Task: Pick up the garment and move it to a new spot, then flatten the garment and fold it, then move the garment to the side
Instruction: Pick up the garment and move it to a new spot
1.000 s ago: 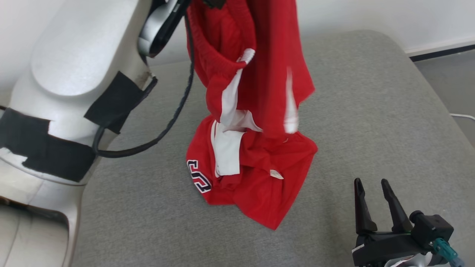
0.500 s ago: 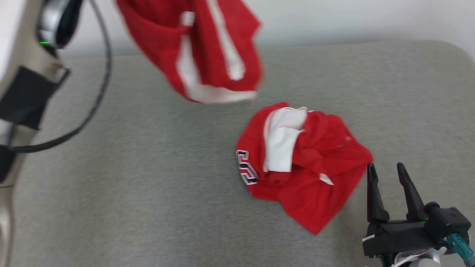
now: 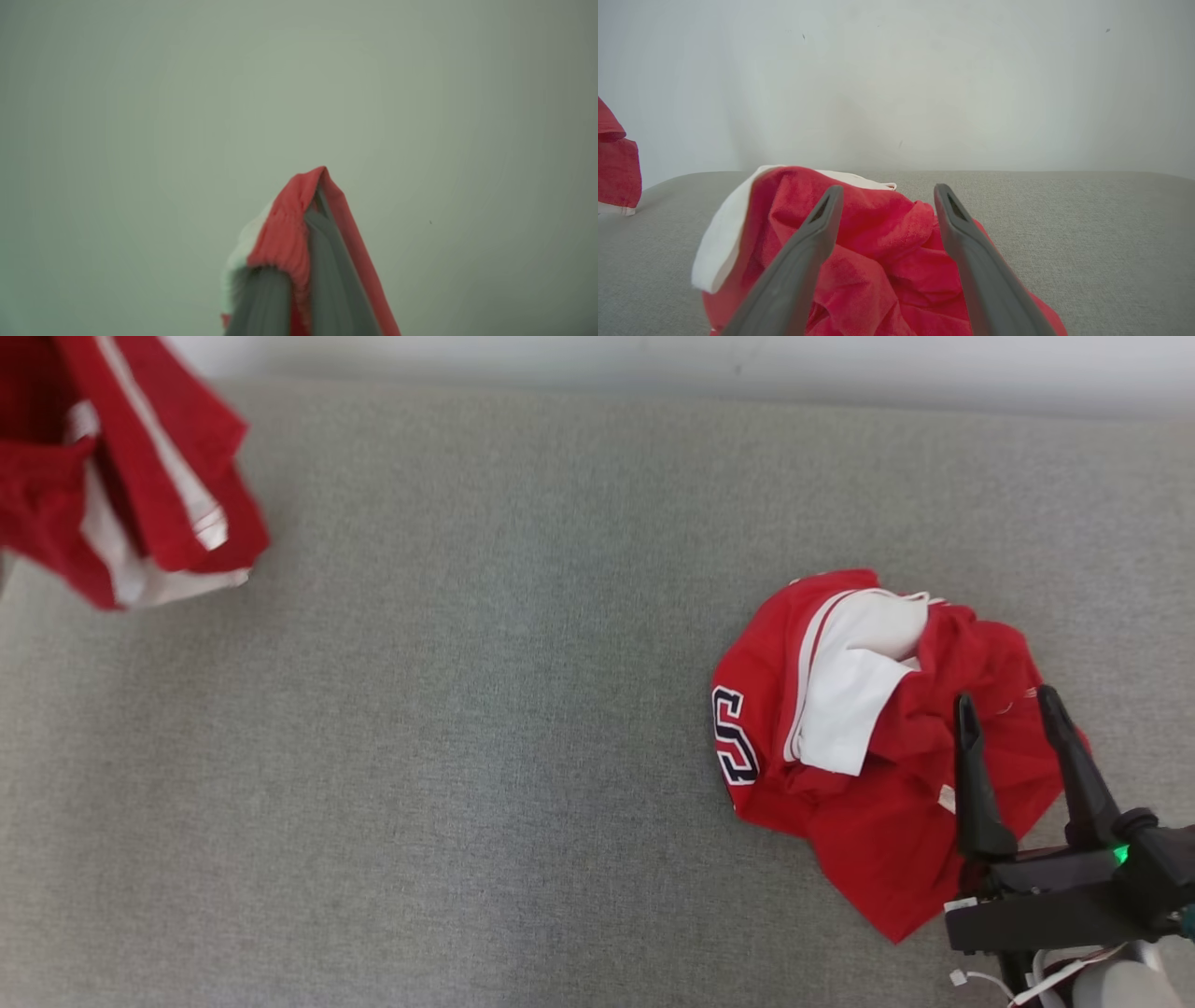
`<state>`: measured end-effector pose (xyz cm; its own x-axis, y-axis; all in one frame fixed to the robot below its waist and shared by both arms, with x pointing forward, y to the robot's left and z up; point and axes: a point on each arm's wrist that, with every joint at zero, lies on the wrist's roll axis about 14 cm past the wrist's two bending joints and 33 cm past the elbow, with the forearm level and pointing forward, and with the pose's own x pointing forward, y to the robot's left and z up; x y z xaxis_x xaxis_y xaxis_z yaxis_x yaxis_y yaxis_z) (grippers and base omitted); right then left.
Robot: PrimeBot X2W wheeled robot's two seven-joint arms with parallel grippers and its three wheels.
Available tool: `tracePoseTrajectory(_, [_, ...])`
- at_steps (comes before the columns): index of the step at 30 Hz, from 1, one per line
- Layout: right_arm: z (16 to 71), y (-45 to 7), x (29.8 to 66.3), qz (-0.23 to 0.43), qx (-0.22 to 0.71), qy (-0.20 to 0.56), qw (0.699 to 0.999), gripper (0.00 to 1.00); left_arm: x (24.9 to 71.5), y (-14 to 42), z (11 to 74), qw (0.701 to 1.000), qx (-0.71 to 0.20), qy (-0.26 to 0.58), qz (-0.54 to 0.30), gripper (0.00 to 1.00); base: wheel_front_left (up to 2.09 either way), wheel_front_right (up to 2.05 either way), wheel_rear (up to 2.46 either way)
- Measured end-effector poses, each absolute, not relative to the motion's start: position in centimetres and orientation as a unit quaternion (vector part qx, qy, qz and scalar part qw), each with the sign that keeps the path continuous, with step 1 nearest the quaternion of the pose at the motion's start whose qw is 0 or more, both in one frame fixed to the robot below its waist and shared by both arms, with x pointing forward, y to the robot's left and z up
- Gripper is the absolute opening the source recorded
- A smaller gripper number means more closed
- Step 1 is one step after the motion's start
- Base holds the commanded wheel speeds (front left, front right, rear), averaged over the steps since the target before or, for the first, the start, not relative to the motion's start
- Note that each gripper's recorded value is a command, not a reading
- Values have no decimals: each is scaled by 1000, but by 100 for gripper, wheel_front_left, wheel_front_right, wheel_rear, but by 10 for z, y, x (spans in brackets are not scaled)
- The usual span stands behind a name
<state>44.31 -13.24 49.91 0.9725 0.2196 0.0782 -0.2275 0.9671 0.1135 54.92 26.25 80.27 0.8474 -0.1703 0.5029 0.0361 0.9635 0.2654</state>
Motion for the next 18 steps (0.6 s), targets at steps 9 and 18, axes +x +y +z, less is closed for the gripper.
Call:
tracePoseTrajectory(9, [493, -144, 450, 110, 38, -17, 993, 100, 564, 329, 712, 978, 115, -171, 15, 0, 0, 0, 0])
tracePoseTrajectory(18, [494, -157, 448, 100, 20, -8, 995, 100, 555, 339, 561, 998, 36, -16, 51, 0, 0, 0, 0])
